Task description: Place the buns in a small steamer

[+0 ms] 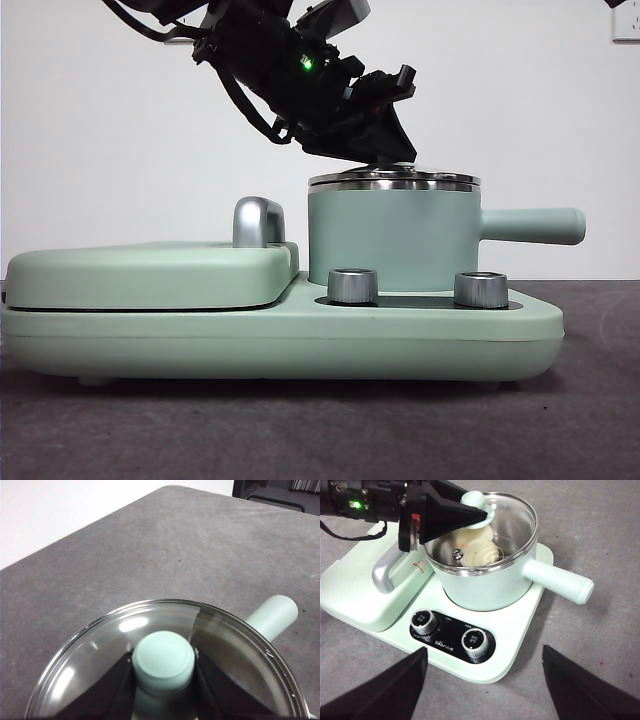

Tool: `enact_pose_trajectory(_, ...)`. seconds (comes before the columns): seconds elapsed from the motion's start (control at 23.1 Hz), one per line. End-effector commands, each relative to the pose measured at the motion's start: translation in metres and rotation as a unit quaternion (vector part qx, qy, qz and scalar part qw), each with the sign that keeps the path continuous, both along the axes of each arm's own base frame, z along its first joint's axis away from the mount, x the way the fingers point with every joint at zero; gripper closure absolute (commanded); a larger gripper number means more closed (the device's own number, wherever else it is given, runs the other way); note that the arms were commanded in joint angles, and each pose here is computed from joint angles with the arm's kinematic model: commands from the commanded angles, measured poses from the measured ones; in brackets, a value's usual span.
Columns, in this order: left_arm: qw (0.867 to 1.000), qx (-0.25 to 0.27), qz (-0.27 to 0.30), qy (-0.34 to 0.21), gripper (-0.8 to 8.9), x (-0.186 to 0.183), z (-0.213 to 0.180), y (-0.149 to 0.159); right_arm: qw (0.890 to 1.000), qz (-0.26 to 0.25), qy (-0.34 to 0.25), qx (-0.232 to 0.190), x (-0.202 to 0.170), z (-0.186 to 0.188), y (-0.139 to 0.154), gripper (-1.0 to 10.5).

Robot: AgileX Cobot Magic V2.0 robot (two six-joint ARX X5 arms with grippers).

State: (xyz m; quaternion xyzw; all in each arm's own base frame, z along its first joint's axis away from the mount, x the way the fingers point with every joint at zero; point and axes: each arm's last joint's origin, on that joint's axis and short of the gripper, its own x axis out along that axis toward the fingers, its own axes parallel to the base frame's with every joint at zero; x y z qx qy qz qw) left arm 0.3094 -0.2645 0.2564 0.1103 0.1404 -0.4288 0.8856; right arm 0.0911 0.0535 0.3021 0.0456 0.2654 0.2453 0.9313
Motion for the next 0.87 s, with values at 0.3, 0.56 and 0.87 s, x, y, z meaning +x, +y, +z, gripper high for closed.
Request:
enact_pose_trajectory(0.3,0.999,0.026,-0.002,0.034,8.03,-0.001,-0.015,-0.004,1.000,0.001,-0.001,0.003,0.000,0.002,0.001,5.9)
enact_pose_trajectory(0.56,0.999,0.025,-0.001,0.037,6.56,-0.001,-0.015,-0.004,1.000,0.001,0.002,0.001,0.000,0.001,0.001,5.9)
enact_pose_trajectory(0.87,0.999,0.006,0.007,0.043,5.55,-0.005,-0.001,0.001,1.000,0.001,0.004,-0.002,0.000,0.001,0.000,5.9)
